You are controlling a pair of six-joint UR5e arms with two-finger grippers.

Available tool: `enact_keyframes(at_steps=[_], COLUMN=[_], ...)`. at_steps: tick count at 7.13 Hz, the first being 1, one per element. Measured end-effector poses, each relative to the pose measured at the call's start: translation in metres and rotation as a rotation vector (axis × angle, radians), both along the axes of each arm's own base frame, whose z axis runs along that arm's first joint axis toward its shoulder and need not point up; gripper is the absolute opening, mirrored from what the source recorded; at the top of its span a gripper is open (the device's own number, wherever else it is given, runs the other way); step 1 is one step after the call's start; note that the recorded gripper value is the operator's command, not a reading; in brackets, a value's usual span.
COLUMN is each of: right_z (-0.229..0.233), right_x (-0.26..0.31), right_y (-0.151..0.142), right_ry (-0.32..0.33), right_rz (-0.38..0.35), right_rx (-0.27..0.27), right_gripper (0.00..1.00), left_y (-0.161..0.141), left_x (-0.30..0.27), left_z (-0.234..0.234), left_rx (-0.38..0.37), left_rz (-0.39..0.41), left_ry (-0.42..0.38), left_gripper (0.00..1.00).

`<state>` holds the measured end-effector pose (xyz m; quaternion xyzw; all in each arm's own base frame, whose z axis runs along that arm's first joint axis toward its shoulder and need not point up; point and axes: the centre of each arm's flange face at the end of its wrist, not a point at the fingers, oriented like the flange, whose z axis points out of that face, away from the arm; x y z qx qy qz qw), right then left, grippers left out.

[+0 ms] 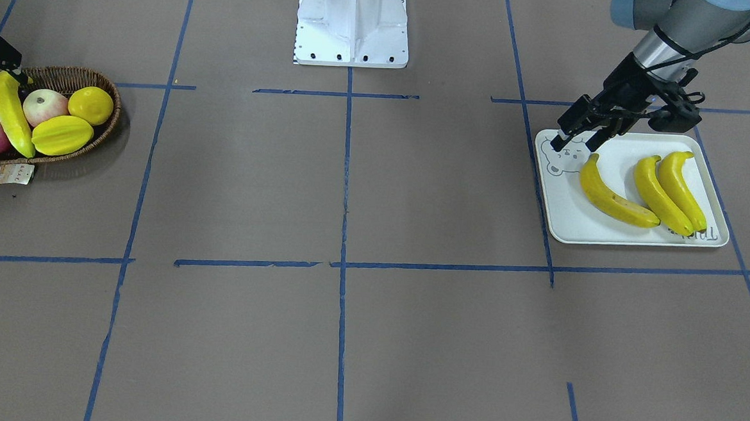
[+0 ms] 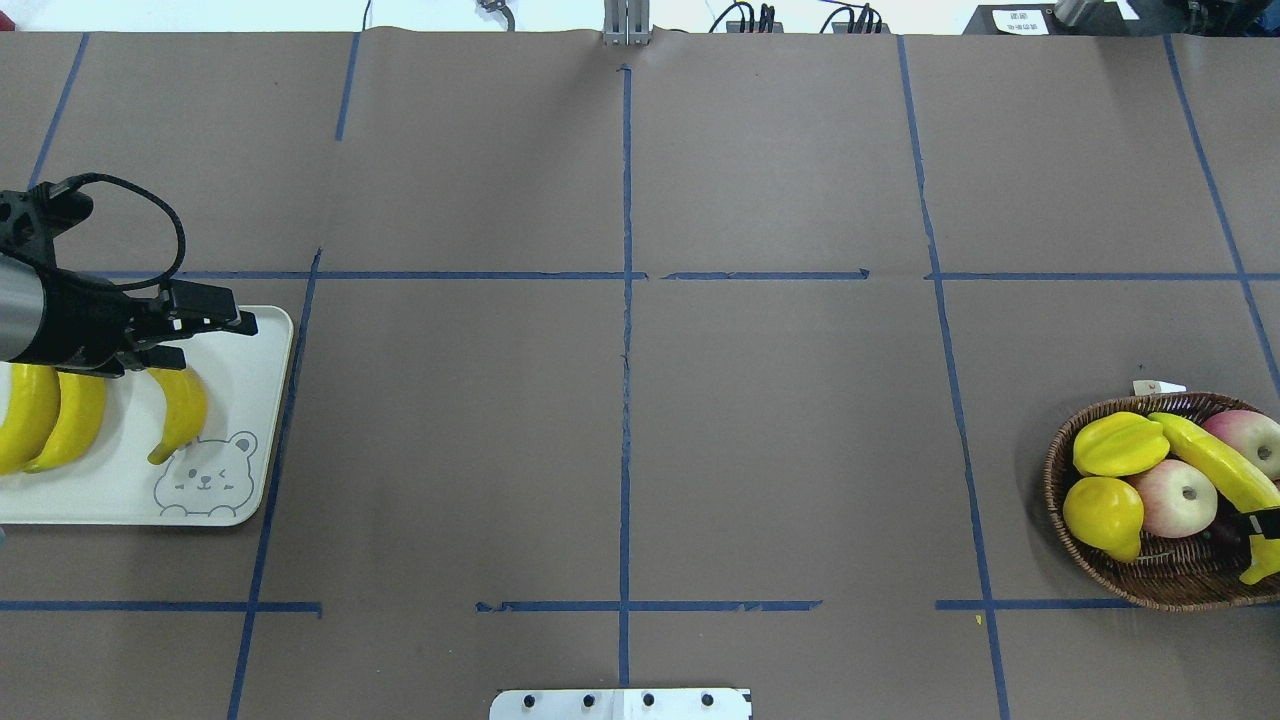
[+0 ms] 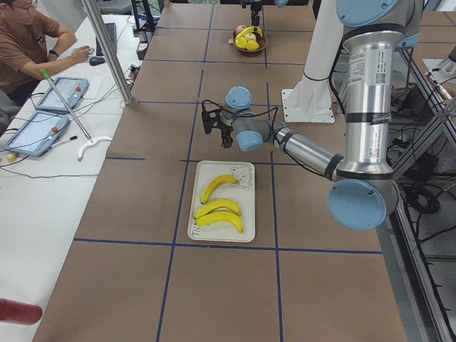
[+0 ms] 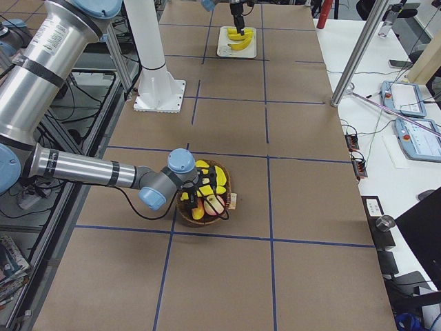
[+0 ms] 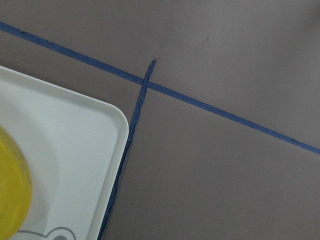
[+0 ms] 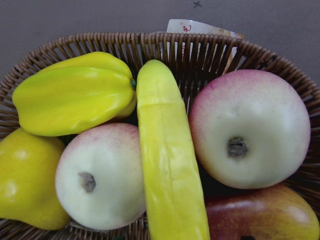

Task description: Transfer all bananas from basket to plate

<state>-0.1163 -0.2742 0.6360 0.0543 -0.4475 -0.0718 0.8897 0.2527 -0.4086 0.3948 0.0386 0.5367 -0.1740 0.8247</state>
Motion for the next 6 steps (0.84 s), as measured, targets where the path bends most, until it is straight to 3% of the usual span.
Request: enact_keyframes(at_steps=[4,6], right_z=[-0.014,-0.036], right_x=[0.008,0.045], right_y=[0.002,-0.01], right_ry=[-0.021,-0.092], right_rz=[0.013,0.109], right_rx=[0.012,0.013], right_gripper=[0.0,0.0], left_y=[0.001,0.001], left_x=[0.002,0.003], left_z=[0.003,0.003], left_rx=[-0.003,-0.001], left_rz=[0.004,0.005], left_ry=[-0.004,-0.002], left_gripper=[0.99,0.99])
